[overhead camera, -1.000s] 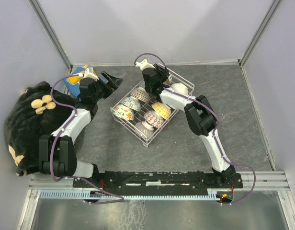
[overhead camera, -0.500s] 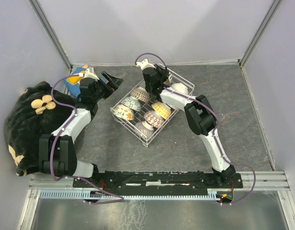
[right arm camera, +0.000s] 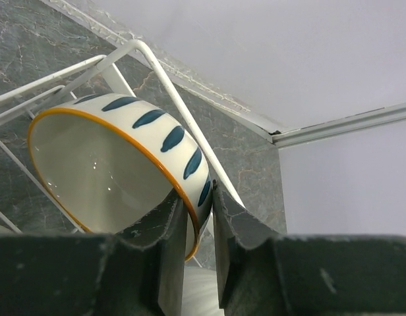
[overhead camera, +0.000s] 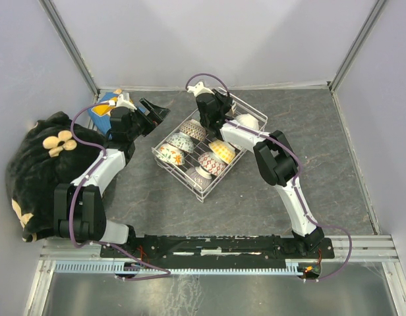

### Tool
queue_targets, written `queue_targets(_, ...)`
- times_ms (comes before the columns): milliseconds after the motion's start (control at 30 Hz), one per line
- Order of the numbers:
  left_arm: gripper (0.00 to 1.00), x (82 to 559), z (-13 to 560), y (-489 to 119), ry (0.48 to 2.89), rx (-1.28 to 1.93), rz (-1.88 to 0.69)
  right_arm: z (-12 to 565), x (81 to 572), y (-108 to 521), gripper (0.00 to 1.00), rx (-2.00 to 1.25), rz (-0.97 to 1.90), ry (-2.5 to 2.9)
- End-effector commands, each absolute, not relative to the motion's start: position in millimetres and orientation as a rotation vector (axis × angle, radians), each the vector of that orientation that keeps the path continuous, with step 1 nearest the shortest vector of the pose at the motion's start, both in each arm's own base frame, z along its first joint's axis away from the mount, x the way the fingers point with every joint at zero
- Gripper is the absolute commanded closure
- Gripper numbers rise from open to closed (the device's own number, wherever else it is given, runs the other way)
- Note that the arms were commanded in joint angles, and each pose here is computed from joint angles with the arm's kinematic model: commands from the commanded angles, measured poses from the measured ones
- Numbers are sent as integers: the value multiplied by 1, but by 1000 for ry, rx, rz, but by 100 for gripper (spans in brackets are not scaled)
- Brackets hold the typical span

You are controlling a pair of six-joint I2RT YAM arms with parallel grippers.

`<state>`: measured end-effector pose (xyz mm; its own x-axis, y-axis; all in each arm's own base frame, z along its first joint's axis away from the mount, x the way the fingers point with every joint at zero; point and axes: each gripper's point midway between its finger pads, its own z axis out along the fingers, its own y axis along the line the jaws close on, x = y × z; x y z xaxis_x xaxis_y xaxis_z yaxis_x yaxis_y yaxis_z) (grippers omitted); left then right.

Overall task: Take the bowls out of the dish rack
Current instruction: Pick up the bowl from the dish rack.

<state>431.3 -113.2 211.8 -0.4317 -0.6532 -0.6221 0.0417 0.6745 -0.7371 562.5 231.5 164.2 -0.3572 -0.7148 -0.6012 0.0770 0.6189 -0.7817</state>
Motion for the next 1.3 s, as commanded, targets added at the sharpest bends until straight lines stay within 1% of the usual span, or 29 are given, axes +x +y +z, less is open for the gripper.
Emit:
queue_targets(0, 1, 435, 226, -120, 1817, -458, -898, 203, 570, 223, 80, -356, -878, 1684)
queue_targets(300, 1, 434, 226, -120, 1816, -457, -899, 212, 566, 224, 86, -337, -910, 1654)
queue_targets(700, 1, 433, 226, -119, 1814, -459, -896, 208, 568, 224, 88, -351, -921, 1658)
queue_targets(1000, 1, 433, 225, -119, 1816, -463, -898, 220, 562, 228, 94, -356, -928, 1635)
queue_targets(1100, 1, 432, 225, -119, 1817, -463, -898, 223, 560, 231, 99, -359, -936, 1625)
queue_targets(1267, 1, 431, 226, -119, 1813, -462, -897, 226, 557, 233, 99, -367, -937, 1619)
